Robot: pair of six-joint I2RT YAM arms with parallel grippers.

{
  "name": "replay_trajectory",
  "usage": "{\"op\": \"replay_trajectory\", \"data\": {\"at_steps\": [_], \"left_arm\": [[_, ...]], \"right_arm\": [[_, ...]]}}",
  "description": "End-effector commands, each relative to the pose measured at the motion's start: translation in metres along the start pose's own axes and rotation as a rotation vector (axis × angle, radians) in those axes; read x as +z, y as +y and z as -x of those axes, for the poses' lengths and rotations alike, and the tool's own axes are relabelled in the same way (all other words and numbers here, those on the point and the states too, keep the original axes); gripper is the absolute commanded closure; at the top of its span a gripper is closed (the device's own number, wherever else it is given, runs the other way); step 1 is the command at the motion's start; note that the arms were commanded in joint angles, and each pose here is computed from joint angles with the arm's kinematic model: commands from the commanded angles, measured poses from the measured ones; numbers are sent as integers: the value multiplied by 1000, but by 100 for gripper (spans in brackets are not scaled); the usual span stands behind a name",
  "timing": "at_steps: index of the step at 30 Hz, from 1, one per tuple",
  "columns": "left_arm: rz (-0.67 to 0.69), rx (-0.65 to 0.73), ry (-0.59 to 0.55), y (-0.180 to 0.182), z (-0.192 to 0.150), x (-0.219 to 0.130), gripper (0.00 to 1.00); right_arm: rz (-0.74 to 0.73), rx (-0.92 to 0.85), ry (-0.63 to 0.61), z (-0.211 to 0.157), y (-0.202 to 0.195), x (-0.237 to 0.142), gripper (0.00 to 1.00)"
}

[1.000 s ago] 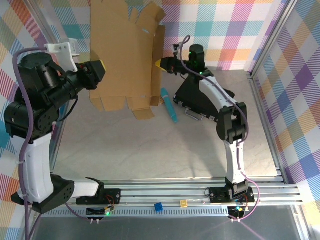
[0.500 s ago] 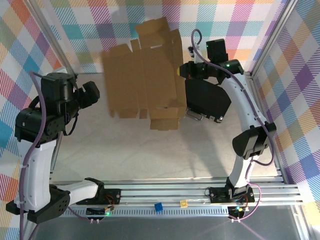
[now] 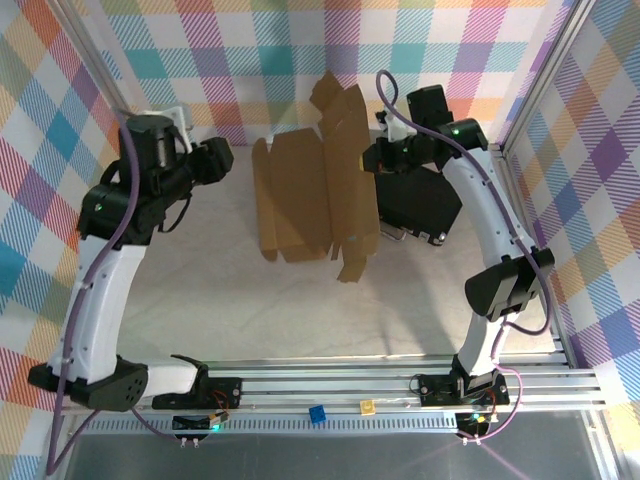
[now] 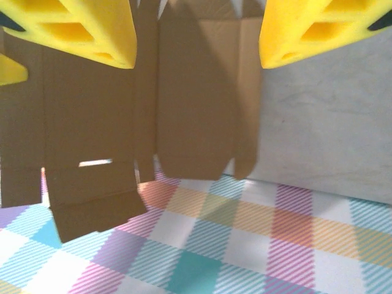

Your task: Fold the paper box

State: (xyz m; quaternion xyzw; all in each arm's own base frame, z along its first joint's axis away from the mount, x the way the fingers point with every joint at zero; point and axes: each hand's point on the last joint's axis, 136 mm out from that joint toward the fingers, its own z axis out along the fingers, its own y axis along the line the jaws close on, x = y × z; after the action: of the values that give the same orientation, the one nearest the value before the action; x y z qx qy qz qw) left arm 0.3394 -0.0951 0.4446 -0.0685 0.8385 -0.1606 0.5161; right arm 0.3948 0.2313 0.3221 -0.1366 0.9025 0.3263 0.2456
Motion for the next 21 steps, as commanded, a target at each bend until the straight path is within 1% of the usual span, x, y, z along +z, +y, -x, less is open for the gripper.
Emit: {"op": "replay_trajectory", "data": {"at_steps": [1, 5, 7, 9, 12, 15, 17, 19, 21], "left_arm": [[-111, 9, -36, -23, 14, 20, 46], [-109, -8, 8, -24, 3, 44, 47], [-93, -16, 18, -20, -2, 52, 45], [-77, -25, 29, -17, -6, 57, 43], [-56, -74, 54, -13, -13, 63, 41], [-22, -199, 85, -7, -19, 64, 38], [-37, -322, 111, -11, -22, 63, 35], [-50, -452, 120, -15, -21, 60, 34], [-6, -606, 117, -9, -19, 55, 33]], "right_arm": [[-96, 110, 74, -30, -4, -23, 100], [-114, 162, 201, -64, -6, -24, 100], [-199, 127, 247, -79, -17, -20, 100], [-254, 67, 249, -82, -24, -13, 100], [-320, -41, 203, -66, -31, -1, 100], [-380, -212, 181, -44, -21, 18, 100], [-437, -353, 201, -35, -11, 37, 100], [-477, -447, 201, -32, -3, 54, 100], [-526, -541, 185, -29, 3, 68, 100]]}}
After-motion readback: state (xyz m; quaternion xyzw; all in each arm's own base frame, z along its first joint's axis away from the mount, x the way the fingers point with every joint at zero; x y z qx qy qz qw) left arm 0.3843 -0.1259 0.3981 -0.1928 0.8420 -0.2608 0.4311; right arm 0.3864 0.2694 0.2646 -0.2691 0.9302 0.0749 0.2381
